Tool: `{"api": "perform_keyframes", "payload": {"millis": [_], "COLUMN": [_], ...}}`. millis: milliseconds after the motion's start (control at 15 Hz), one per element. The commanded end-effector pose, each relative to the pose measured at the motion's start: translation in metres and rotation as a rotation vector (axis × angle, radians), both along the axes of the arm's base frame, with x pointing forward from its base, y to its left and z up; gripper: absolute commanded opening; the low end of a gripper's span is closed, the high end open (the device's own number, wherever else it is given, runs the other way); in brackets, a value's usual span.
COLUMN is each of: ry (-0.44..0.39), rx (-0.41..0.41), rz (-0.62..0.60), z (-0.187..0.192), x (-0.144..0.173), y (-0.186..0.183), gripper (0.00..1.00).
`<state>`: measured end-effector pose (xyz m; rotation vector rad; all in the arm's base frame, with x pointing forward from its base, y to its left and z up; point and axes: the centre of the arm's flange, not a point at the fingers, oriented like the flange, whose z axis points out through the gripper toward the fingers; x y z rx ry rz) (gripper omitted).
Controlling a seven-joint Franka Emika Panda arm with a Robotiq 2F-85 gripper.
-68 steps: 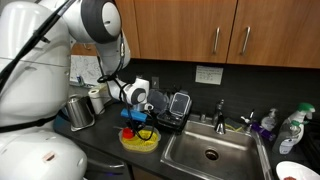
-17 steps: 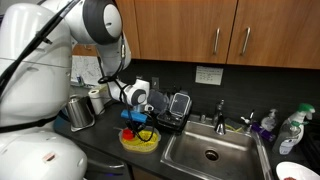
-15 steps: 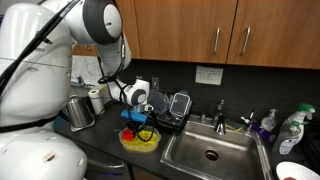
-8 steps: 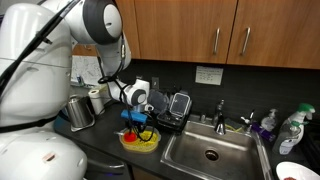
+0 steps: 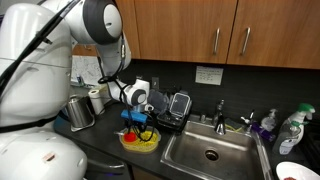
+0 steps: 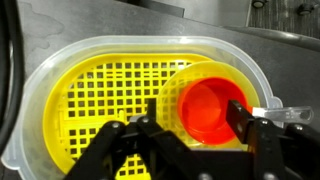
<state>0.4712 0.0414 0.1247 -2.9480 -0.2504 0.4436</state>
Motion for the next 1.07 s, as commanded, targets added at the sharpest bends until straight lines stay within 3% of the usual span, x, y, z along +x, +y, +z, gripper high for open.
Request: {"api": "perform_keyframes", "payload": {"millis": [0,533,600,800,1000], "ry": [0.000,0.000,0.000,-0.039,-0.044], "rx": [0.000,0.000,0.000,0.002,-0.004], "rz": [0.000,0.000,0.000,-0.008,-0.038], "z": [0.000,0.000,0.000,0.003,0.003], "x": [0.000,0.000,0.000,-0.007,-0.023], "y": [0.000,0.000,0.000,0.001,0.003], "gripper": [0.74,0.74,0.93,1.00,1.00]}}
